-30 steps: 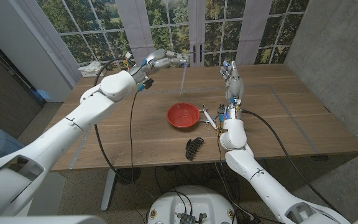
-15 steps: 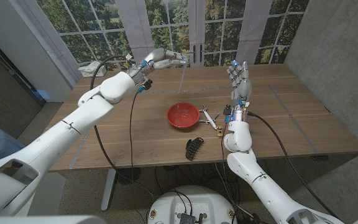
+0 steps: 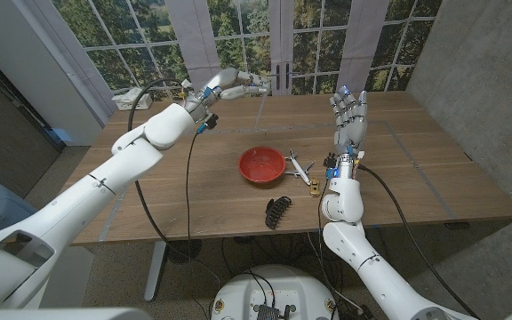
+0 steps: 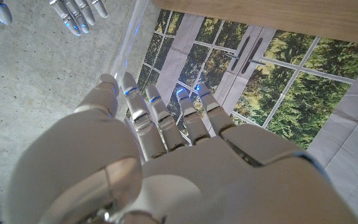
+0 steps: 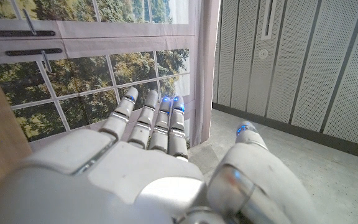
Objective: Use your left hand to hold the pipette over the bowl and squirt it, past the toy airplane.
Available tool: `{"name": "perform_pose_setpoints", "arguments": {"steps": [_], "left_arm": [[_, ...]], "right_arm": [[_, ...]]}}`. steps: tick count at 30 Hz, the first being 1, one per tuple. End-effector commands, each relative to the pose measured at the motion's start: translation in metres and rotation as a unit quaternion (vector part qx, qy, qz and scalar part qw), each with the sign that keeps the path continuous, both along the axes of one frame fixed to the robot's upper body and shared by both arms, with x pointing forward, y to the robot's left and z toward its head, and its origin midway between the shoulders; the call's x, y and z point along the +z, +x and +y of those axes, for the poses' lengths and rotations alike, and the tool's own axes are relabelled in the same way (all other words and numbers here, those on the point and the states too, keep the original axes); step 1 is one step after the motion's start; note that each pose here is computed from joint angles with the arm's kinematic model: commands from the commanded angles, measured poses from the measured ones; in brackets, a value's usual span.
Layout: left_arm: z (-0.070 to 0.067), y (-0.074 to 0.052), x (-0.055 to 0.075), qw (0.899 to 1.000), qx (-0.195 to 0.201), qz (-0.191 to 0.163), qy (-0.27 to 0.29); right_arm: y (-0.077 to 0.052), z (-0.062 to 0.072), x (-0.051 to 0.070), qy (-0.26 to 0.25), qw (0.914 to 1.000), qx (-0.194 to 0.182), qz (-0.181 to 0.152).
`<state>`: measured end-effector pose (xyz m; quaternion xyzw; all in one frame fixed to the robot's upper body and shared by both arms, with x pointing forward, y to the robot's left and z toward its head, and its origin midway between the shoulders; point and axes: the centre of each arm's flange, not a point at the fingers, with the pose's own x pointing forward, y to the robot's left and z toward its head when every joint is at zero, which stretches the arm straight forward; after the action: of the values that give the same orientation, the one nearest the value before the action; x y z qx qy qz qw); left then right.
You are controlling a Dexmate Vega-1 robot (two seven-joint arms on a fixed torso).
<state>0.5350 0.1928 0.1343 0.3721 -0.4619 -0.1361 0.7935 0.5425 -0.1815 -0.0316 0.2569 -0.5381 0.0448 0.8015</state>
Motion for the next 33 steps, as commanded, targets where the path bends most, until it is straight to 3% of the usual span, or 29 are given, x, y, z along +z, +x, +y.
{"name": "perform_pose_setpoints", "arguments": {"steps": [1, 9, 33], "left_arm": [[-0.0035, -0.004, -0.0004, 1.0, 0.011, -0.023, 0.012], [-0.0052, -0.0049, -0.0004, 0.999, 0.02, -0.041, 0.021], [-0.0005, -0.0017, 0.0023, 0.997, 0.029, -0.067, 0.011]], "right_arm": [[-0.0063, 0.0001, -0.0054, 0.022, 0.9992, 0.017, -0.028], [-0.0072, 0.0014, -0.0059, 0.028, 0.9984, 0.028, -0.041], [-0.0024, 0.0051, -0.0043, 0.03, 0.9983, 0.011, -0.048]]}}
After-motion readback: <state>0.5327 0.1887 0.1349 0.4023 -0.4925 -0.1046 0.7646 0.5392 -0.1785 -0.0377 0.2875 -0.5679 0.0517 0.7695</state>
